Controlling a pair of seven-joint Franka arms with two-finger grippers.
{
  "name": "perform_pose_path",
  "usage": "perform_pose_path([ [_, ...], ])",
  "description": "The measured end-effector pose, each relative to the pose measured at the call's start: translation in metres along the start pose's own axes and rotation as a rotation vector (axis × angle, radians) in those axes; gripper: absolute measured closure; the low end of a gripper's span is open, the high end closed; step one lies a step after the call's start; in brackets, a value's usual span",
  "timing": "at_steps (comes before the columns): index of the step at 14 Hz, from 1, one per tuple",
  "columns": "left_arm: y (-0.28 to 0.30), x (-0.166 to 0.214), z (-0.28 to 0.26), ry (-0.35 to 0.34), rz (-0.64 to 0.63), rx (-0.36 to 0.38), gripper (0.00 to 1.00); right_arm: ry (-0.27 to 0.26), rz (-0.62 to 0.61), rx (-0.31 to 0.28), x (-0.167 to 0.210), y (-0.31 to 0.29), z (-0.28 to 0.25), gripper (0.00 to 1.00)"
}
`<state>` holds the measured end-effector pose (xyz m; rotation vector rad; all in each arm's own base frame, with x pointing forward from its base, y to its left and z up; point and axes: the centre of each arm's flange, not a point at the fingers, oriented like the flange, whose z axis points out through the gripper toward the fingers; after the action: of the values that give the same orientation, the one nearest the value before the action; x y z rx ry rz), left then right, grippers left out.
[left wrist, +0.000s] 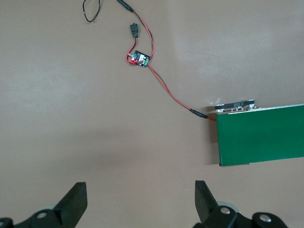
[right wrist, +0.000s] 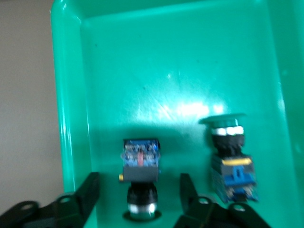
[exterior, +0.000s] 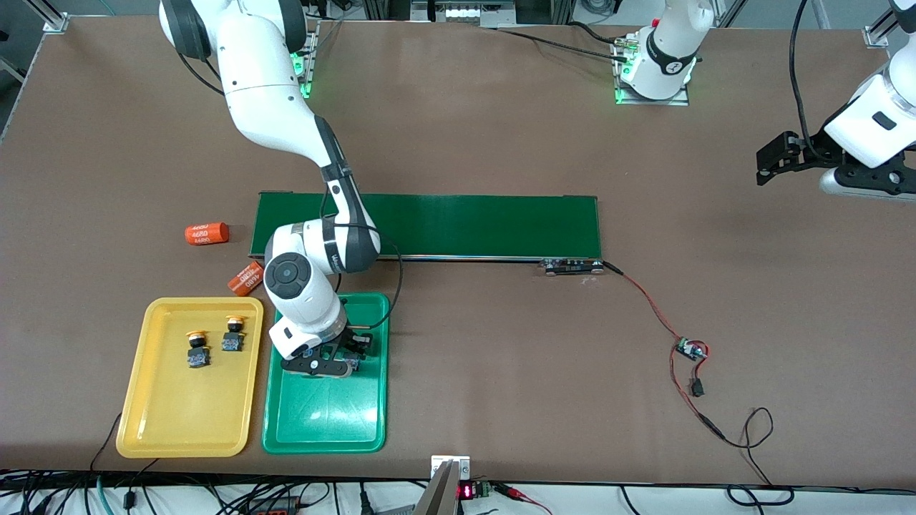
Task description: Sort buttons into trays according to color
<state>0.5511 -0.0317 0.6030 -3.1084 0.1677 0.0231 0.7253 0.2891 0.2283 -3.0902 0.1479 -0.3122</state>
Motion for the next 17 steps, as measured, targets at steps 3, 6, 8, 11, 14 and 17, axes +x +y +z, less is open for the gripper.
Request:
perform_pose_path([
  [3, 0.0, 0.0, 0.0, 0.0, 0.0, 0.0, 0.0, -0.034, 0.015, -0.01, 0.015, 0.009, -0.052, 0.0],
  [6, 0.0, 0.0, 0.0, 0.0, 0.0, 0.0, 0.0, -0.066, 0.038, 0.001, 0.025, 0.023, -0.119, 0.0],
  [8, 0.0, 0.0, 0.0, 0.0, 0.0, 0.0, 0.0, -0.095, 0.049, 0.002, 0.028, 0.034, -0.16, 0.0],
  [11, 0.0, 0.0, 0.0, -0.003, -0.001, 0.0, 0.0, -0.116, 0.078, -0.018, 0.033, 0.061, -0.204, 0.0],
  [14, -0.005, -0.001, 0.001, -0.005, -0.009, 0.0, 0.0, -0.121, 0.084, -0.042, 0.039, 0.087, -0.221, 0.0],
  [17, -0.008, -0.001, 0.001, -0.007, -0.014, -0.001, 0.0, -0.11, 0.06, -0.071, 0.051, 0.126, -0.231, 0.0],
])
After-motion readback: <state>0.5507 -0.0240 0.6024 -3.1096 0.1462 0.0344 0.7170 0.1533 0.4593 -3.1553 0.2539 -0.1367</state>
